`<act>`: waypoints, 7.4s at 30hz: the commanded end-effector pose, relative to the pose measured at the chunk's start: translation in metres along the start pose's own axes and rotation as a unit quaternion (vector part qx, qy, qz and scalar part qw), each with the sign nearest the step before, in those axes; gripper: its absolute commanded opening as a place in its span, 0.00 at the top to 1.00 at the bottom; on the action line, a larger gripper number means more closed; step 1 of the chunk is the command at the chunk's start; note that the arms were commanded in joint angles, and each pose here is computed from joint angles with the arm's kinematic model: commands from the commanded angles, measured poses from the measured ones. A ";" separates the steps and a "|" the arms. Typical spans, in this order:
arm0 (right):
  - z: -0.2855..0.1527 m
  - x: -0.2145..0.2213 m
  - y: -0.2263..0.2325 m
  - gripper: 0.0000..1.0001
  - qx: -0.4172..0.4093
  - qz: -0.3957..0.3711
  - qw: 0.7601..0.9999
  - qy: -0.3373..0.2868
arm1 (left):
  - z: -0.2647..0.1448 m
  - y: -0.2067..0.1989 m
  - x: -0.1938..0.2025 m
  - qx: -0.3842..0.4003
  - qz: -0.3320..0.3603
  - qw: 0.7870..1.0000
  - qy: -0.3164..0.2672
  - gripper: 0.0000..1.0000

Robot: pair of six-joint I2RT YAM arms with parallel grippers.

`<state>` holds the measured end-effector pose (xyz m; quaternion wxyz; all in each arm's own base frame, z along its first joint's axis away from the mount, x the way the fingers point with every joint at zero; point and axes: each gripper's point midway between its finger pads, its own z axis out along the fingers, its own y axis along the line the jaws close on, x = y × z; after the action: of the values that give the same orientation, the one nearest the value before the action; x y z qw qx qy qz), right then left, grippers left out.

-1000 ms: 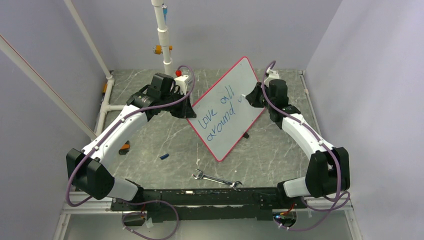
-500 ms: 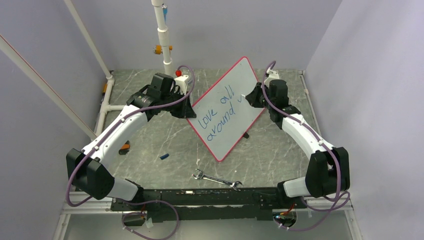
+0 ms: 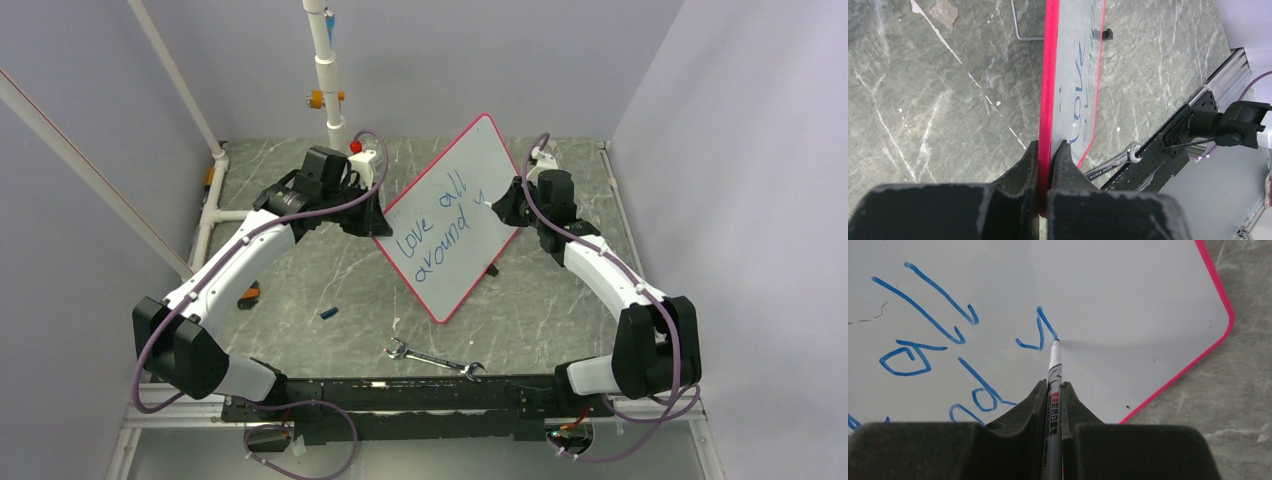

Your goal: Write a sentence on the whiteboard

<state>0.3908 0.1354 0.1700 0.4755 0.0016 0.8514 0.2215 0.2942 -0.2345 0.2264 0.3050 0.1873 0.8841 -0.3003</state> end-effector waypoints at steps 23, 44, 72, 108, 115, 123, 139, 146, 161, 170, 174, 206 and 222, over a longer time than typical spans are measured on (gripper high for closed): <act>-0.016 0.027 0.018 1.00 -0.052 0.001 0.998 0.031 | -0.007 0.080 0.032 -0.184 0.097 0.976 0.072 1.00; -0.031 -0.017 0.045 1.00 -0.092 -0.004 0.996 -0.023 | -0.007 0.080 0.033 -0.185 0.097 0.975 0.073 1.00; -0.080 -0.061 0.024 1.00 -0.016 -0.017 0.987 -0.157 | -0.009 0.080 0.032 -0.190 0.101 0.974 0.069 1.00; -0.045 -0.049 0.001 1.00 -0.010 -0.011 0.993 -0.120 | -0.007 0.078 0.034 -0.184 0.100 0.975 0.073 1.00; -0.034 -0.056 -0.001 1.00 -0.008 -0.014 0.992 -0.124 | -0.007 0.078 0.034 -0.185 0.102 0.975 0.075 1.00; -0.027 -0.064 0.001 1.00 -0.011 -0.016 0.992 -0.125 | -0.007 0.078 0.034 -0.184 0.102 0.975 0.075 1.00; -0.015 -0.045 -0.003 1.00 -0.016 -0.015 0.995 -0.093 | -0.006 0.077 0.034 -0.184 0.103 0.975 0.075 1.00; -0.016 -0.029 -0.004 1.00 -0.023 -0.009 0.997 -0.079 | -0.006 0.077 0.035 -0.184 0.103 0.974 0.077 1.00; -0.018 -0.026 -0.018 1.00 0.018 -0.006 0.997 -0.073 | -0.005 0.078 0.035 -0.185 0.103 0.974 0.078 1.00; -0.014 -0.043 -0.014 1.00 0.015 -0.011 0.997 -0.081 | -0.005 0.076 0.035 -0.184 0.105 0.974 0.077 1.00; -0.012 -0.048 -0.013 1.00 0.013 -0.012 0.996 -0.084 | -0.004 0.076 0.035 -0.182 0.105 0.975 0.078 1.00; -0.024 -0.052 -0.001 1.00 -0.010 -0.012 0.995 -0.094 | -0.004 0.077 0.037 -0.185 0.105 0.974 0.082 1.00; -0.043 -0.064 -0.016 1.00 0.047 0.003 0.991 -0.125 | -0.003 0.078 0.038 -0.187 0.105 0.973 0.084 1.00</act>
<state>0.3879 0.0944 0.2297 0.5711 0.0432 0.7980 0.1875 0.2899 -0.2406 0.2312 0.3235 0.2316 0.8701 -0.2910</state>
